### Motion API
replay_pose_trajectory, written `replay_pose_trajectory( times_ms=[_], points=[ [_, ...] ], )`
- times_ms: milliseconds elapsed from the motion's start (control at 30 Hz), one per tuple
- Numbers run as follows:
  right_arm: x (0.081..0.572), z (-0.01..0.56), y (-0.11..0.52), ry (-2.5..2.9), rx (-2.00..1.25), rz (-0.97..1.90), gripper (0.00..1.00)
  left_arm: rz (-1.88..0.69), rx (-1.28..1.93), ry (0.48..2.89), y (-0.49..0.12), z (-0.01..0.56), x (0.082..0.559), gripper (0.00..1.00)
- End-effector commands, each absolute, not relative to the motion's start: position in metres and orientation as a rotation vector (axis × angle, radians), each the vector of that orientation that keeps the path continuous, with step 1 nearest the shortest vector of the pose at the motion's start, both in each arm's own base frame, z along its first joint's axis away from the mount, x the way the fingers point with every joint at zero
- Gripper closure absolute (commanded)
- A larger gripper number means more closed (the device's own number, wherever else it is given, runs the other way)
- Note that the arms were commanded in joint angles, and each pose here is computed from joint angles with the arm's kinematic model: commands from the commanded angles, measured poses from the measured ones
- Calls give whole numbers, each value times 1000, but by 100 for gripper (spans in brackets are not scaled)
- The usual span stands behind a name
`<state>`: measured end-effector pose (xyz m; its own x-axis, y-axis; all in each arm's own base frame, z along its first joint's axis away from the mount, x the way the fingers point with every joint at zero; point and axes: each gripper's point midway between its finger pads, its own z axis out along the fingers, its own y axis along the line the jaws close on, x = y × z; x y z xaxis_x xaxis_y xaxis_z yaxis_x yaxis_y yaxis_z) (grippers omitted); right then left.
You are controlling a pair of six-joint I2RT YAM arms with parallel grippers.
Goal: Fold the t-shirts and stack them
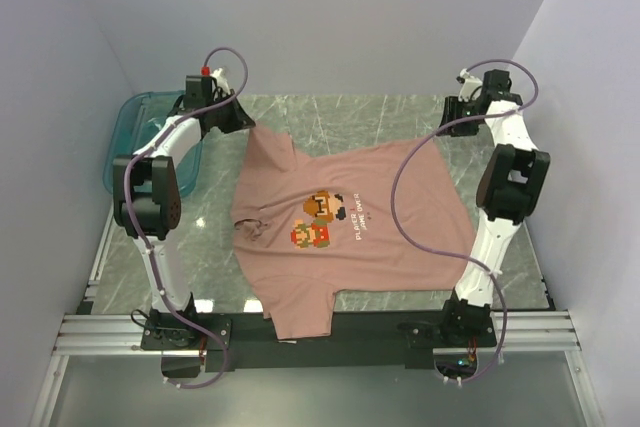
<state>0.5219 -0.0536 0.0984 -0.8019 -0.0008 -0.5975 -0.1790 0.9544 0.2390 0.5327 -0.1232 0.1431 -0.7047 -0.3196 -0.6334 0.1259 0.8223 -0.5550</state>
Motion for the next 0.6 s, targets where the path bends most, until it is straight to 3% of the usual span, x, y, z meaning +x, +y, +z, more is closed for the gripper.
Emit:
replay_pose_trajectory(
  times_ms=[0,233,567],
  points=[
    [535,92,-55,2527,-68,342,45,-795,-131,2212,-127,152,534,100],
    [565,65,-41,2560,-187,259,44,-810,-132,2220,-128,152,532,100],
    [568,45,-50,2611,-179,77,44,-848,-123,2195,-129,166,528,99]
  ],
)
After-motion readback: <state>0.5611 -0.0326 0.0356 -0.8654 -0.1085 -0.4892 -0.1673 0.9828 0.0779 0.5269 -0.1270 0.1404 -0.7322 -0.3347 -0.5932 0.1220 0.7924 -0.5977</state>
